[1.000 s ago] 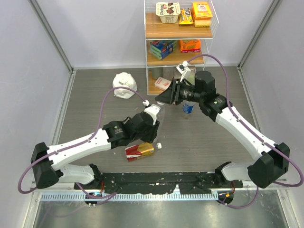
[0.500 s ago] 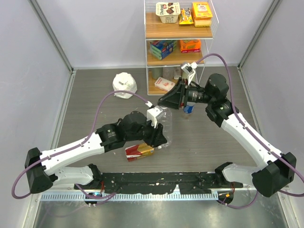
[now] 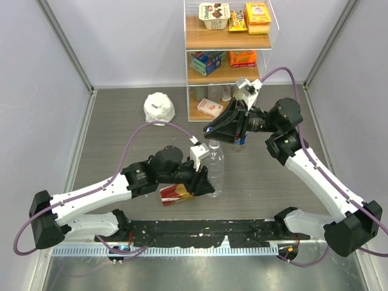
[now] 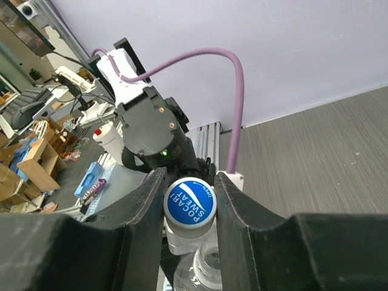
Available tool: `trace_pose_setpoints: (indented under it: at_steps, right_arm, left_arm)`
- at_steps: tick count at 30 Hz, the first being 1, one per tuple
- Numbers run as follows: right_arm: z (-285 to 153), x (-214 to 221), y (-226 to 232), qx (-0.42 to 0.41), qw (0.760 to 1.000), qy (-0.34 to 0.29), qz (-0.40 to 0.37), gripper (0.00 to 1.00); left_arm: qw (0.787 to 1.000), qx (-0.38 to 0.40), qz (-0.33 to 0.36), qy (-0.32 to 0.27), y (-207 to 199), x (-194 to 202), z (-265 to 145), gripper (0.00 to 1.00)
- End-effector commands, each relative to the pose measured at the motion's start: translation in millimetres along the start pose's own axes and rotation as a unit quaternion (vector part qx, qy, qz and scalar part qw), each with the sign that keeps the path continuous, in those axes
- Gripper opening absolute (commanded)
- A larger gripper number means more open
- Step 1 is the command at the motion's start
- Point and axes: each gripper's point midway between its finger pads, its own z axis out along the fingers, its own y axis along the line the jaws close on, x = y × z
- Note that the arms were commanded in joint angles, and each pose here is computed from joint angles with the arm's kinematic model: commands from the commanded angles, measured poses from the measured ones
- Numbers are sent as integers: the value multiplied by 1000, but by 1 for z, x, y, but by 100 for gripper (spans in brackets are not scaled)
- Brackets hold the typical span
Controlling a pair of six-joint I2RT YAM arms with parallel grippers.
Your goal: Unscrew the bottle caps
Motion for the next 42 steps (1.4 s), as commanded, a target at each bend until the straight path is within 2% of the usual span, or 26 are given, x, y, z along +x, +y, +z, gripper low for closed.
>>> trace_pose_setpoints:
  at_steps: [1,9,14,19,27,32,35,38,42]
  right_arm:
    - [-3,-25,17,-11,999,-32,-41,2]
    - [-7,-19,-35,110,993,-29,-15,2]
    - [-25,-10,-78,237,971,-31,11,1]
    - [-38,-3,-100,301,953,-32,21,1]
    - [-47,21,-125,350,935,-1,57,2]
    - [-49,47,-148,374,921,40,101,2]
    - [-59,72,-170,417,896,76,137,2]
    - [-65,85,-184,440,879,103,149,2]
    - [-76,109,-202,472,853,140,173,8]
  left_arm:
    - [1000,21,5,5,-7,3,2,0]
    - [1000,-19,-1,7,7,4,2,0]
    - [997,-83,-8,1,28,3,-3,0]
    - [982,-187,-20,-8,63,5,-16,0]
    - [953,-298,-34,-47,94,-2,-50,0]
    - [945,-314,-37,-86,96,-14,-67,0]
    - [944,-310,-37,-103,93,-19,-72,0]
    - [945,-308,-36,-110,93,-20,-72,0]
    - [943,-311,-38,-109,94,-19,-72,0]
